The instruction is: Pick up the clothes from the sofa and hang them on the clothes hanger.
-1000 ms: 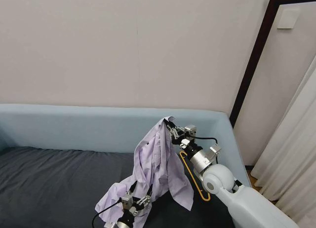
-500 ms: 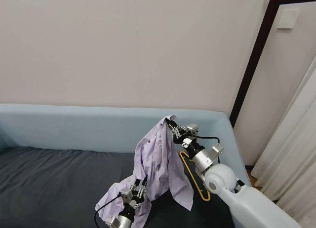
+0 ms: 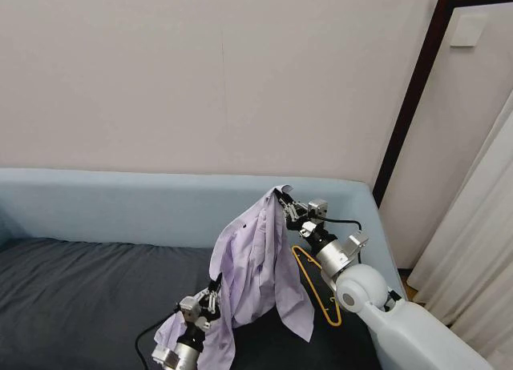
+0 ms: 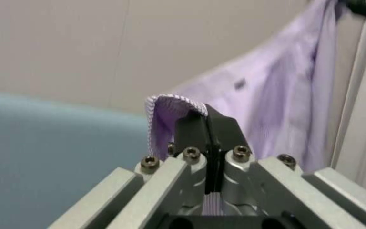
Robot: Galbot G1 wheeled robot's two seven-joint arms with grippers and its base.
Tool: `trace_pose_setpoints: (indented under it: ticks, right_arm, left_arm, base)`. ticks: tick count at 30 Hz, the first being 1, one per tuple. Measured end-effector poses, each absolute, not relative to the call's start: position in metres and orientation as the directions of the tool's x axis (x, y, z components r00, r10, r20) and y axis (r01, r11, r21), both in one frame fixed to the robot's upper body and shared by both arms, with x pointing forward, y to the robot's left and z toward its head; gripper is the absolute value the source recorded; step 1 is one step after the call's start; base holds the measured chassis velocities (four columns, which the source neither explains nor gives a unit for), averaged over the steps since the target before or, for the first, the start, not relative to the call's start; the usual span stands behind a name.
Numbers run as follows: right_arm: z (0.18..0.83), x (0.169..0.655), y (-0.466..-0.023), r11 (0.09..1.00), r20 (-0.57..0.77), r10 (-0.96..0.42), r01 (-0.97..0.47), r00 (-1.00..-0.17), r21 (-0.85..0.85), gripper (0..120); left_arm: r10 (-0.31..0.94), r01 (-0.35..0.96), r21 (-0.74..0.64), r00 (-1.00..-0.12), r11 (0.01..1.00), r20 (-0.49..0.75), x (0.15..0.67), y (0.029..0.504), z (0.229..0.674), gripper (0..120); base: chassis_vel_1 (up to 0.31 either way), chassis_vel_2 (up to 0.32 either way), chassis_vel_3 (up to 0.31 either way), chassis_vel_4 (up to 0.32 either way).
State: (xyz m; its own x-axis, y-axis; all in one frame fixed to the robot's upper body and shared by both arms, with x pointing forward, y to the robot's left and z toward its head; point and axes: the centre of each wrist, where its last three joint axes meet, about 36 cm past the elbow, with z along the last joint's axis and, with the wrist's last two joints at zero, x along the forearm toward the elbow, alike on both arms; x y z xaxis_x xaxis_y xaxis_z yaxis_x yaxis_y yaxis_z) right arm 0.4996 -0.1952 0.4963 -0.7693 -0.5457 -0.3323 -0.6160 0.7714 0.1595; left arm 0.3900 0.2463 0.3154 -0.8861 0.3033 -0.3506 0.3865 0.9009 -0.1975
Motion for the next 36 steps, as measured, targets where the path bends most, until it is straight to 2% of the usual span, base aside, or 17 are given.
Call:
trace_pose_setpoints:
  ticks: [1,2,7,9,13,14,19,22,24,26,29,30,32,33,35,36]
  right_arm:
    - [0.504,0.500,-0.200,0.774,-0.344,-0.538,-0.613,-0.769,0.161,0]
    - [0.504,0.500,-0.200,0.774,-0.344,-0.538,-0.613,-0.769,0.161,0]
    - [0.539,0.498,-0.223,0.779,-0.389,-0.519,-0.609,-0.761,0.150,0]
    - [0.543,0.498,-0.224,0.779,-0.394,-0.518,-0.609,-0.759,0.149,0]
    - [0.577,0.493,-0.240,0.756,-0.446,-0.532,-0.641,-0.720,0.133,0]
    - [0.577,0.493,-0.240,0.756,-0.446,-0.532,-0.641,-0.720,0.133,0]
    - [0.615,0.483,-0.254,0.675,-0.520,-0.593,-0.732,-0.615,0.096,0]
    - [0.630,0.479,-0.257,0.649,-0.546,-0.604,-0.756,-0.580,0.086,0]
    - [0.634,0.477,-0.257,0.654,-0.544,-0.601,-0.752,-0.585,0.086,0]
    - [0.635,0.470,-0.254,0.730,-0.480,-0.570,-0.679,-0.667,0.078,0]
    - [0.606,0.457,-0.246,0.840,-0.288,-0.514,-0.542,-0.808,0.018,0]
    - [0.606,0.457,-0.246,0.840,-0.288,-0.514,-0.542,-0.808,0.018,0]
    - [0.580,0.447,-0.235,0.868,-0.182,-0.488,-0.497,-0.854,0.006,0]
    - [0.577,0.446,-0.234,0.870,-0.172,-0.485,-0.493,-0.857,0.005,0]
    - [0.535,0.432,-0.216,0.887,-0.049,-0.462,-0.462,-0.886,-0.013,0]
    - [0.535,0.432,-0.216,0.887,-0.049,-0.462,-0.462,-0.886,-0.013,0]
  left_arm:
    - [0.322,0.408,-0.157,-0.861,0.899,-0.394,0.404,0.266,0.347,0]
    - [0.322,0.408,-0.157,-0.861,0.899,-0.394,0.404,0.266,0.347,0]
    - [0.424,0.507,-0.025,-0.747,0.862,-0.512,0.445,0.322,0.471,0]
    - [0.434,0.515,-0.012,-0.733,0.857,-0.524,0.450,0.325,0.485,0]
    - [0.453,0.538,0.036,-0.670,0.842,-0.588,0.471,0.340,0.562,0]
    - [0.453,0.538,0.036,-0.670,0.842,-0.588,0.471,0.340,0.562,0]
    - [0.395,0.493,0.032,-0.654,0.869,-0.645,0.479,0.348,0.621,0]
    - [0.381,0.479,0.034,-0.649,0.877,-0.659,0.478,0.352,0.635,0]
    - [0.377,0.475,0.036,-0.649,0.880,-0.661,0.477,0.354,0.637,0]
    - [0.377,0.457,0.050,-0.663,0.888,-0.647,0.475,0.358,0.632,0]
    - [0.411,0.434,0.104,-0.712,0.895,-0.569,0.471,0.359,0.599,0]
    - [0.411,0.434,0.104,-0.712,0.895,-0.569,0.471,0.359,0.599,0]
    - [0.441,0.439,0.131,-0.741,0.889,-0.506,0.467,0.355,0.570,0]
    - [0.444,0.440,0.133,-0.744,0.888,-0.499,0.466,0.355,0.566,0]
    - [0.508,0.477,0.179,-0.780,0.861,-0.366,0.453,0.348,0.516,0]
    - [0.508,0.477,0.179,-0.780,0.861,-0.366,0.453,0.348,0.516,0]
  base:
    - [0.000,0.000,0.000,0.000]
    - [0.000,0.000,0.000,0.000]
    - [0.000,0.000,0.000,0.000]
    - [0.000,0.000,0.000,0.000]
    - [0.000,0.000,0.000,0.000]
    - [0.000,0.000,0.000,0.000]
    - [0.000,0.000,0.000,0.000]
    - [0.000,0.000,0.000,0.000]
    - [0.000,0.000,0.000,0.000]
    - [0.000,0.000,0.000,0.000]
    - [0.000,0.000,0.000,0.000]
    - [0.000,0.000,0.000,0.000]
    - [0.000,0.000,0.000,0.000]
    - [0.000,0.000,0.000,0.000]
    - [0.000,0.000,0.000,0.000]
    - [0.000,0.000,0.000,0.000]
